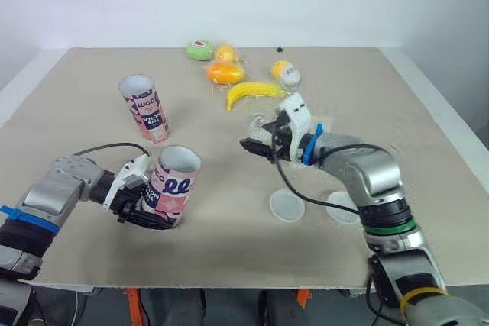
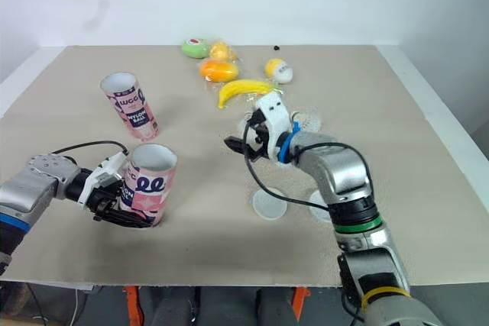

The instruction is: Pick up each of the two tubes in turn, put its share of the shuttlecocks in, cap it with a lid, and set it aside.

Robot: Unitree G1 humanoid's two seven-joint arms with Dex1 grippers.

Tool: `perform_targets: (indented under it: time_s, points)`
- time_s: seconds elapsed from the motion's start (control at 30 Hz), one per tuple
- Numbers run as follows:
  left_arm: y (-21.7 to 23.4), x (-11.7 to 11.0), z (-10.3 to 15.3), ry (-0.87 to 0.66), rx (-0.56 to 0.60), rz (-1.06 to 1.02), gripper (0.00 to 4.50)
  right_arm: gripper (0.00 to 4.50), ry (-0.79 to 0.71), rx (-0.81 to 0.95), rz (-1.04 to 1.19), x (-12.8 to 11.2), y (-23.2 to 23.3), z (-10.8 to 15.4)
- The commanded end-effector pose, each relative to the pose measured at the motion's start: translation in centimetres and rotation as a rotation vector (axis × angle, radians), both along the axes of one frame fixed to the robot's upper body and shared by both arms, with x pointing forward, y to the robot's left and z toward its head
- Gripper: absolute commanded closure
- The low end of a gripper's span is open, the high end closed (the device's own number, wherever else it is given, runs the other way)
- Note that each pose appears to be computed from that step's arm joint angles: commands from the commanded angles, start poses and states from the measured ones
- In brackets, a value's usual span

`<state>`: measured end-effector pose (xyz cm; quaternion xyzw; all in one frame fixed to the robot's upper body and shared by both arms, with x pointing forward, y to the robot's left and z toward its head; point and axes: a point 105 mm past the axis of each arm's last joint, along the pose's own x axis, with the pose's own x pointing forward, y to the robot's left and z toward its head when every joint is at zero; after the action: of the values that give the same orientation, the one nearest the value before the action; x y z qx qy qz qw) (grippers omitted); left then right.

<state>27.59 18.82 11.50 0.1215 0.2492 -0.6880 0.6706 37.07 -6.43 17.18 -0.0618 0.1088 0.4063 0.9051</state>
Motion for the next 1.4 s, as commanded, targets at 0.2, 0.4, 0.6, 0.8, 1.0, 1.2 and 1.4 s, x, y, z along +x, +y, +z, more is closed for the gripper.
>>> perform_targets:
  time_s: [0.2, 0.4, 0.6, 0.8, 1.0, 1.2, 1.4]
  points:
    - [0.2, -0.1, -0.2, -0.003, 0.021, -0.001, 1.71, 0.11, -0.056, -0.036, -0.101, 1.9, 1.3, -0.5]
    - [0.2, -0.1, -0.2, -0.003, 0.016, 0.000, 1.71, 0.11, -0.055, -0.072, -0.196, 3.4, 0.4, -1.1]
    - [0.0, -0.2, -0.3, 0.001, 0.010, -0.002, 1.71, 0.11, -0.082, -0.090, -0.214, 4.1, 0.5, -0.7]
    - [-0.1, -0.3, -0.4, 0.003, 0.006, -0.006, 1.71, 0.11, -0.100, -0.116, -0.264, 5.2, 0.8, -0.6]
    - [-0.2, -0.4, -0.4, 0.005, -0.001, -0.007, 1.71, 0.11, -0.141, -0.213, -0.299, 6.0, 1.1, -0.9]
    - [-0.1, -0.6, -0.5, 0.009, -0.003, -0.003, 1.71, 1.50, -0.167, -0.247, -0.307, 6.3, 1.5, -0.5]
    - [-0.2, -0.7, -0.6, 0.010, -0.009, -0.001, 1.71, 3.84, -0.192, -0.245, -0.273, 5.9, 2.3, 0.0]
